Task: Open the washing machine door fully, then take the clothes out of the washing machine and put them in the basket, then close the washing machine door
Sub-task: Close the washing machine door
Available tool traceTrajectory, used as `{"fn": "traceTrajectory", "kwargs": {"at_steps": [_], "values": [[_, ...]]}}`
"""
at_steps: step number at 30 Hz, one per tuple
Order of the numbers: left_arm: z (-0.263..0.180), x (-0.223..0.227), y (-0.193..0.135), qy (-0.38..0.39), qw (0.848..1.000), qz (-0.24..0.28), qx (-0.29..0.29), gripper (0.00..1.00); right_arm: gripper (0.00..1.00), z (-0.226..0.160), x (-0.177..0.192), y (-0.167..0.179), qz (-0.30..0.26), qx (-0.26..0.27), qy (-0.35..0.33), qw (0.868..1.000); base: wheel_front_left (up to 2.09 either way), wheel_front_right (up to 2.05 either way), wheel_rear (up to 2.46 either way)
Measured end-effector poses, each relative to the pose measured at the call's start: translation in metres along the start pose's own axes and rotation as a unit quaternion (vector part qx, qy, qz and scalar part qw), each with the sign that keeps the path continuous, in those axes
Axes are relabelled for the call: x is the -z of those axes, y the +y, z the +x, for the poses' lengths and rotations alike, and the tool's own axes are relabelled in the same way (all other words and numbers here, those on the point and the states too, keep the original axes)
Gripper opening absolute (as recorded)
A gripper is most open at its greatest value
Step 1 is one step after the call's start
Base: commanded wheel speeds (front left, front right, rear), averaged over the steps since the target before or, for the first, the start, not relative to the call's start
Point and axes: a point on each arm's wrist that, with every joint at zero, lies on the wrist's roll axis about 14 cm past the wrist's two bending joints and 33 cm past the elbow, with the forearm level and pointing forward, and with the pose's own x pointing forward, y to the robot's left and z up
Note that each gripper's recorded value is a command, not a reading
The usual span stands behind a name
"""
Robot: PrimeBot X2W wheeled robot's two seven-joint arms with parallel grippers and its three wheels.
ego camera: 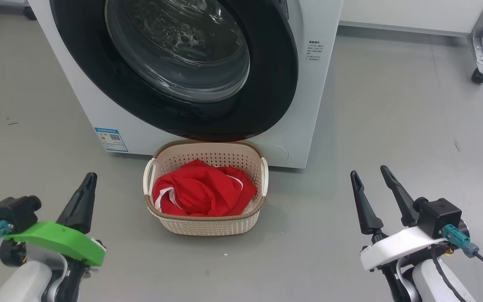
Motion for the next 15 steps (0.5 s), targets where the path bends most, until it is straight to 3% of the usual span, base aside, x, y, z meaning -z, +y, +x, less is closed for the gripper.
{"fn": "traceTrajectory", "kwargs": {"at_steps": [4,10,15], "values": [[-0.007,0.002,0.003,0.015,0.998,0.066,0.011,0.00,1.00,0.000,-0.001,0.001,0.000,-0.002,-0.001,1.000,0.00,0.00,0.00],[-0.014,0.000,0.009,0.009,0.995,0.102,0.001,0.00,1.00,-0.001,0.000,0.002,0.001,-0.002,0.000,1.000,0.00,0.00,0.00],[-0.010,-0.026,0.007,-0.041,0.993,0.111,-0.014,0.00,1.00,-0.002,0.002,0.001,0.003,0.000,0.002,1.000,0.00,0.00,0.00]]}}
